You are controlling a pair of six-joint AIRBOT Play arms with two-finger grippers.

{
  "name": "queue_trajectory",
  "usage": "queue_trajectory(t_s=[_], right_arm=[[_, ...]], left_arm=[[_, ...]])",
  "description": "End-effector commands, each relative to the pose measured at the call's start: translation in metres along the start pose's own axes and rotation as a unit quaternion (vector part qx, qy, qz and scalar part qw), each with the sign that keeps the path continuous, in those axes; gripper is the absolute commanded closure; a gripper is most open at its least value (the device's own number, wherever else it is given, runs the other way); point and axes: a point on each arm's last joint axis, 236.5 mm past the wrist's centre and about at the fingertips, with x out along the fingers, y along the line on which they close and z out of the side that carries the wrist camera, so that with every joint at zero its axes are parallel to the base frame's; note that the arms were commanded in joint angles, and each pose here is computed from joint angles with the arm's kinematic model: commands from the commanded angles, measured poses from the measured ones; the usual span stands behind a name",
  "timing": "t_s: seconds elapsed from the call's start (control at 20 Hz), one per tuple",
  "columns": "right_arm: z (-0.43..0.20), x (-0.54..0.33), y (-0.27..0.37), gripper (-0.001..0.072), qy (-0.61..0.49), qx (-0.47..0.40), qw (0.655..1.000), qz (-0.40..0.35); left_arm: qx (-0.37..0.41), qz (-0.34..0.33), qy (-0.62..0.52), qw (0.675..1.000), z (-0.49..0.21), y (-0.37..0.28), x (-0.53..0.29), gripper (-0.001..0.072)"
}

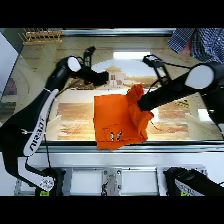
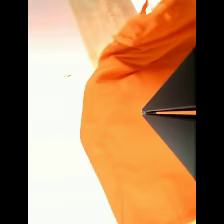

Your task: Fold the clothes and pants, and hang the long-sleeved shirts on hangers.

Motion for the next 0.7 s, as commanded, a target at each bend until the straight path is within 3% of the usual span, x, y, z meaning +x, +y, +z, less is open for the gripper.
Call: queue_trajectory(t_s=[0.0, 0.2, 0.25, 0.35, 0.5, 0.65], right_arm=[[0.014, 0.047, 0.043, 0.0698, 0.005, 0.002, 1.0, 0.026], [0.017, 0.128, 0.099, 0.0689, 0.023, 0.003, 0.998, 0.051], [0.017, 0.149, 0.119, 0.062, 0.022, -0.006, 0.998, 0.065], [0.017, 0.177, 0.164, 0.0107, 0.01, -0.023, 0.992, 0.12], [0.032, 0.169, 0.172, 0.0101, -0.02, -0.036, 0.988, 0.148], [0.025, 0.146, 0.097, 0.01, 0.005, -0.045, 0.993, 0.106]], left_arm=[[-0.014, 0.019, -0.05, 0.998, 0.029, 0.033, -0.061, 0.0701], [-0.02, 0.031, -0.085, 0.996, 0.042, 0.053, -0.11, 0.0701], [-0.021, 0.032, -0.094, 0.995, 0.044, 0.054, -0.119, 0.0701], [-0.019, 0.033, -0.119, 0.992, 0.049, 0.052, -0.134, 0.0701], [-0.028, 0.037, -0.143, 0.989, 0.039, 0.055, -0.145, 0.0701], [-0.04, 0.041, -0.119, 0.991, 0.004, 0.061, -0.138, 0.0702]])
